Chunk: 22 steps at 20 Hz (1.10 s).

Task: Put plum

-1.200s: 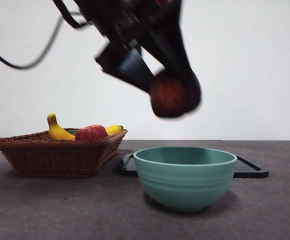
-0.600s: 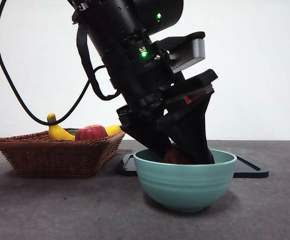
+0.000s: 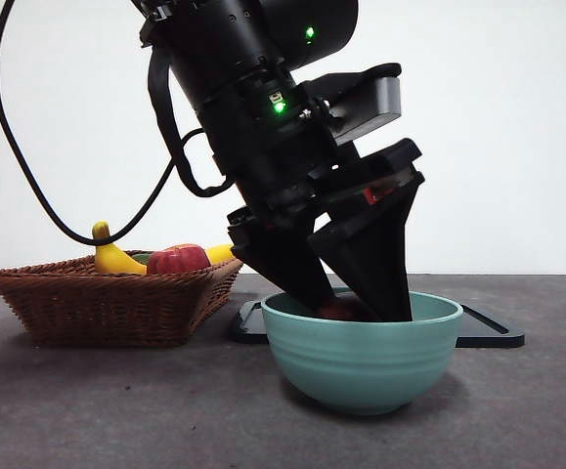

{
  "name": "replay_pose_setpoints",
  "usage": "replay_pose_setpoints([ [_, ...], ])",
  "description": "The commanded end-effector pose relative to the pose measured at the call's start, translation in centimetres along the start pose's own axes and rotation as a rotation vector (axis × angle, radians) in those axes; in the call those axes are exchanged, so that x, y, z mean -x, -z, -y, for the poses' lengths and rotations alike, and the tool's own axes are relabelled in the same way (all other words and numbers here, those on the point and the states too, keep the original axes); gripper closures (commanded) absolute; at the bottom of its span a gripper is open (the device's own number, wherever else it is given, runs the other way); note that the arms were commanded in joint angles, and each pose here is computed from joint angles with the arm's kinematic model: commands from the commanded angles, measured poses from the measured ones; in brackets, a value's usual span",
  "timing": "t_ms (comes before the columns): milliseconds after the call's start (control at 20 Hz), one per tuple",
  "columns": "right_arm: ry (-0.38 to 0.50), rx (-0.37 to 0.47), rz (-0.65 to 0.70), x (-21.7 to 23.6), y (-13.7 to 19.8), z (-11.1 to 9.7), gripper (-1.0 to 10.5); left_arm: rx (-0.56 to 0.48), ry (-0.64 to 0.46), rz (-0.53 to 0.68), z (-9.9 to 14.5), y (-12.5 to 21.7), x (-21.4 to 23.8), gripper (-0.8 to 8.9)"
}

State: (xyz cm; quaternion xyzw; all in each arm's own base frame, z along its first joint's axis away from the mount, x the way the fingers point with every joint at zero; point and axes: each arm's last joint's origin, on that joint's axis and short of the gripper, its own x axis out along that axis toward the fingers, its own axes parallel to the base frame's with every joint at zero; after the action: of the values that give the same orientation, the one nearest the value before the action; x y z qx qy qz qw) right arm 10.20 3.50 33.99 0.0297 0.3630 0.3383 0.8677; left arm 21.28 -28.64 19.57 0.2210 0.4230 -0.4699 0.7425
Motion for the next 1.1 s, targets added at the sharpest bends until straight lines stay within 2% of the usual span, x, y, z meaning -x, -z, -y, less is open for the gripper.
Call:
replay_pose_setpoints([
  [50, -0.004, 0.003, 0.016, 0.3, -0.4, -0.2, 5.8, -0.019, -0.002, 0.031, 0.4, -0.7, 0.7, 4.39],
  [250, -0.004, 0.003, 0.016, 0.3, -0.4, -0.2, 5.8, -0.016, -0.025, 0.143, 0.3, -1.6, 4.8, 4.39],
  [550, -0.004, 0.003, 0.016, 0.3, -0.4, -0.2, 5.8, 0.102, -0.099, 0.336, -1.1, -0.9, 13.9, 4.39],
  [850, -0.003, 0.005, 0.020, 0.3, -0.5, -0.2, 5.8, 0.230, -0.219, 0.399, -2.8, 3.0, 21.3, 4.39],
  [1100, -0.005, -0.001, 0.009, -0.1, -0.7, 0.0, 5.8, 0.308, -0.238, 0.406, -2.3, 7.7, 22.2, 4.39],
])
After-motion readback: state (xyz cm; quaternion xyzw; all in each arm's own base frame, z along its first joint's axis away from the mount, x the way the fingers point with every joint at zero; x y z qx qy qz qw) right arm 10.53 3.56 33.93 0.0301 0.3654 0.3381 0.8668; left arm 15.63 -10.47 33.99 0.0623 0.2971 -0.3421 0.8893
